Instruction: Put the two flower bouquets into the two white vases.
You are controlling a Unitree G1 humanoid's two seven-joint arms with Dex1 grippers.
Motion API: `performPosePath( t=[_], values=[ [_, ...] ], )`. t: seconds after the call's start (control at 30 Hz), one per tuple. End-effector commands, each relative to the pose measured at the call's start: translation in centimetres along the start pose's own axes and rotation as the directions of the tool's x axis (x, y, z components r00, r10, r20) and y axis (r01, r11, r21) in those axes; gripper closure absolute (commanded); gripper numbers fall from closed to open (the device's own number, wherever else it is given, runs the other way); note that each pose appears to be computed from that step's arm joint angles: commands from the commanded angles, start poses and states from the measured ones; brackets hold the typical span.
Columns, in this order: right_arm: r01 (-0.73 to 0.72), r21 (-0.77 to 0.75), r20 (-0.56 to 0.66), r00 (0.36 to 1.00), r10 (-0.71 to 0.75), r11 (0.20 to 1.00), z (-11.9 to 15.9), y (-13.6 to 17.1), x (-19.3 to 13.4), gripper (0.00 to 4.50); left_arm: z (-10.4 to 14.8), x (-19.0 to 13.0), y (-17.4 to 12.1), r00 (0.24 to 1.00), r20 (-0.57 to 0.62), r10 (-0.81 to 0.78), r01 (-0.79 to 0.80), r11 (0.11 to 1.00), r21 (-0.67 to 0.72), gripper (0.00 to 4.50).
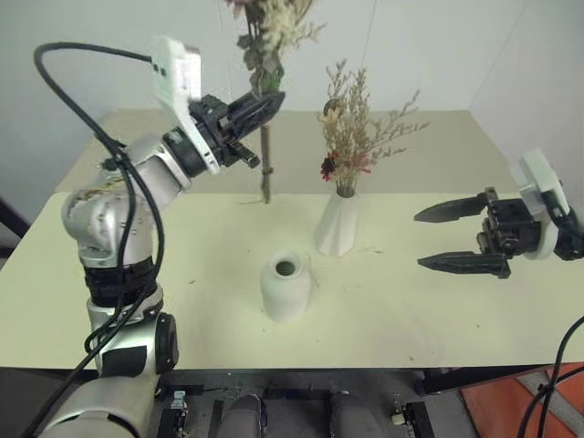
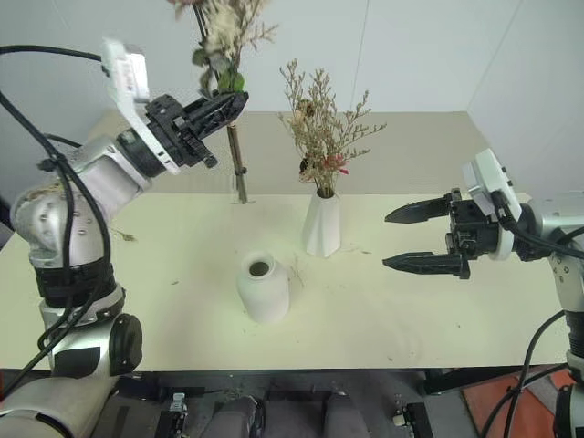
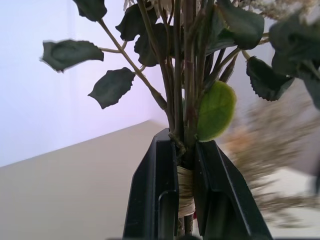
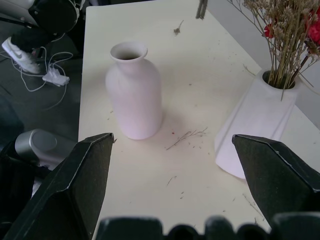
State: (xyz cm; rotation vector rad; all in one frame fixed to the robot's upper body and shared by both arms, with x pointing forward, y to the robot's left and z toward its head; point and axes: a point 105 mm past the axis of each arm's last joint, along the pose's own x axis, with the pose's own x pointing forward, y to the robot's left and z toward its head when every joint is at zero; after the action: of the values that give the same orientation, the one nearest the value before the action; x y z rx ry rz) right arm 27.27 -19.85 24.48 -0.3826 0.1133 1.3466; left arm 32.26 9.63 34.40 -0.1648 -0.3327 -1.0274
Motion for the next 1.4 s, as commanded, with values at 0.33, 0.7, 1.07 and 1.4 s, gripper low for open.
performPosePath(
  t=[0.33,0.7,1.07,1.4],
  values=[
    [0.0,-0.1,-0.003,1.0,0.0,0.995,1.1,0.6,-0.4,0.02,0.3,-1.7,-5.0,0.946,0.036,-0.324,0.326,0.941,-0.097,4.37],
    [-0.006,-0.118,-0.004,1.0,0.006,0.993,1.1,0.7,0.1,0.02,-1.4,-2.4,-5.2,0.918,-0.028,-0.397,0.39,0.911,-0.132,4.37],
    [-0.005,-0.122,0.005,1.0,0.005,0.993,1.4,0.7,0.2,0.02,-3.0,-2.6,-5.2,0.911,-0.045,-0.409,0.401,0.907,-0.131,4.37],
    [0.0,-0.12,0.014,1.0,0.002,0.993,1.3,0.9,0.4,0.02,-4.3,-2.9,-5.3,0.912,-0.058,-0.406,0.397,0.909,-0.127,4.37]
  ],
)
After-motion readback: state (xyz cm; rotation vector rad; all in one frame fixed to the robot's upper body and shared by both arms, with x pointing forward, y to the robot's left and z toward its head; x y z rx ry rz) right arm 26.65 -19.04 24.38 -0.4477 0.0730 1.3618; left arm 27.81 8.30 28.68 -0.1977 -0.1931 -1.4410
